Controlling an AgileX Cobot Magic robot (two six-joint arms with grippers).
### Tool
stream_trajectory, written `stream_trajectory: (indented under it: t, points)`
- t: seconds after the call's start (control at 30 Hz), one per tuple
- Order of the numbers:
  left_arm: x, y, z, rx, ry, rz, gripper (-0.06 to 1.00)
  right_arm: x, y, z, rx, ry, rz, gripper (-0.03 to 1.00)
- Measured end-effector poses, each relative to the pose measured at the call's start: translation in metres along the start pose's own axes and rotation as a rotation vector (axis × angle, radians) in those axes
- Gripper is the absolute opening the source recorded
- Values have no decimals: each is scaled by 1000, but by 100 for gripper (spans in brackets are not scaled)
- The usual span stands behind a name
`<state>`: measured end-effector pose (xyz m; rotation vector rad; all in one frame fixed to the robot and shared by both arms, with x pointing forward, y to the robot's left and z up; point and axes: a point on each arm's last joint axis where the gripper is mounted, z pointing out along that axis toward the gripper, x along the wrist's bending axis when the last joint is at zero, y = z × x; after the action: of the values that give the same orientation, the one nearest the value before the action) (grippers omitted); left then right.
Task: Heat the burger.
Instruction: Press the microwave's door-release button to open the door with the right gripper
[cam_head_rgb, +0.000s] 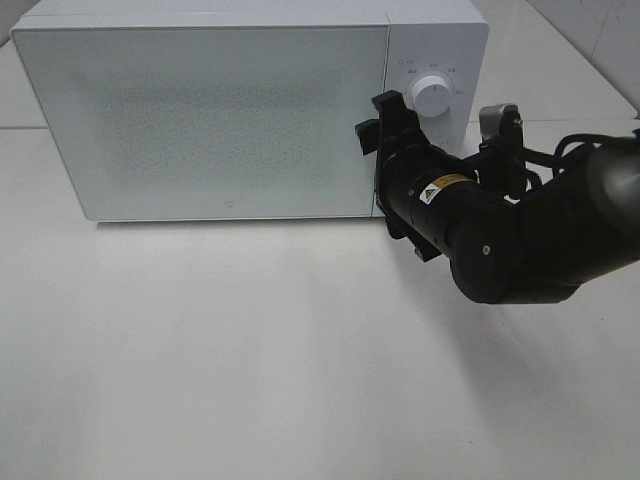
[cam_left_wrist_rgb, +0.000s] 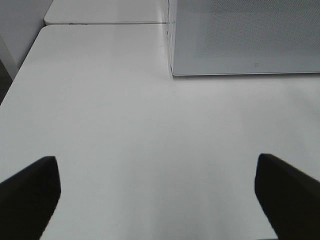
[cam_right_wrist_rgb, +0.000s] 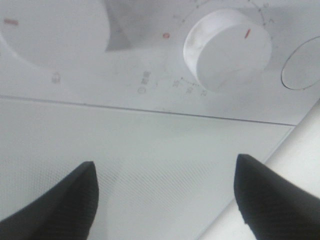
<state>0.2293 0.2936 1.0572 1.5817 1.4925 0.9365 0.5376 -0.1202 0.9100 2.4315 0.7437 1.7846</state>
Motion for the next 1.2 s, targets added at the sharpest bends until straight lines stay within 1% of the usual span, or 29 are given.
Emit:
stream_trajectory:
  t: [0.03, 0.07, 0.1, 0.13, 0.17, 0.2, 0.23, 0.27, 0.3, 0.33, 0.37, 0.4, 0.43, 0.47, 0.5, 0.53, 0.57, 0.6, 0.63, 0.7, 0.73, 0.77, 0.83, 0.9, 1.0, 1.07, 1.1, 1.13, 1.2]
  points:
    - [0, 0, 0, 0, 0, 0, 98, 0, 0, 0, 0, 0, 0, 75]
    - [0, 0, 0, 0, 0, 0, 98, 2, 0, -2, 20, -15, -47, 75]
    - [0, 0, 0, 0, 0, 0, 98, 4, -1, -6, 61, -47, -136, 75]
    - [0, 0, 0, 0, 0, 0, 98, 4, -1, -6, 61, -47, -136, 75]
    - [0, 0, 0, 0, 0, 0, 98, 6, -2, -8, 83, -62, -191, 75]
    - [0, 0, 0, 0, 0, 0, 98, 8, -2, -13, 125, -83, -309, 75]
    - [0, 0, 0, 0, 0, 0, 98, 8, -2, -13, 125, -83, -309, 75]
    - [0, 0, 0, 0, 0, 0, 98, 10, -3, -17, 169, -102, -419, 75]
    - [0, 0, 0, 0, 0, 0, 98, 10, -3, -17, 169, -102, -419, 75]
    - [0, 0, 0, 0, 0, 0, 98, 11, -3, -19, 194, -110, -480, 75]
    - [0, 0, 0, 0, 0, 0, 98, 12, -4, -24, 243, -123, -586, 75]
    - [0, 0, 0, 0, 0, 0, 98, 12, -4, -24, 243, -123, -586, 75]
    - [0, 0, 0, 0, 0, 0, 98, 12, -5, -28, 299, -139, -680, 75]
    - [0, 0, 0, 0, 0, 0, 98, 12, -5, -28, 299, -139, -680, 75]
    - [0, 0, 0, 0, 0, 0, 98, 12, -6, -30, 329, -144, -729, 75]
    - [0, 0, 0, 0, 0, 0, 98, 13, -7, -35, 382, -147, -819, 75]
    - [0, 0, 0, 0, 0, 0, 98, 13, -7, -35, 382, -147, -819, 75]
    - [0, 0, 0, 0, 0, 0, 98, 14, -8, -39, 427, -143, -888, 75]
    - [0, 0, 0, 0, 0, 0, 98, 14, -8, -39, 427, -143, -888, 75]
    - [0, 0, 0, 0, 0, 0, 98, 18, -7, -47, 484, -132, -968, 75]
    - [0, 0, 0, 0, 0, 0, 98, 18, -7, -47, 484, -132, -968, 75]
    - [0, 0, 0, 0, 0, 0, 98, 20, -4, -52, 523, -138, -1005, 75]
    - [0, 0, 0, 0, 0, 0, 98, 20, -1, -55, 541, -146, -1016, 75]
    - [0, 0, 0, 0, 0, 0, 98, 21, 8, -63, 591, -174, -1047, 75]
    - [0, 0, 0, 0, 0, 0, 98, 22, 14, -69, 623, -192, -1075, 75]
    - [0, 0, 0, 0, 0, 0, 98, 27, 21, -82, 669, -210, -1114, 75]
    - [0, 0, 0, 0, 0, 0, 98, 27, 21, -82, 669, -210, -1114, 75]
    - [0, 0, 0, 0, 0, 0, 98, 30, 24, -93, 701, -219, -1142, 75]
    - [0, 0, 0, 0, 0, 0, 98, 33, 26, -99, 716, -223, -1155, 75]
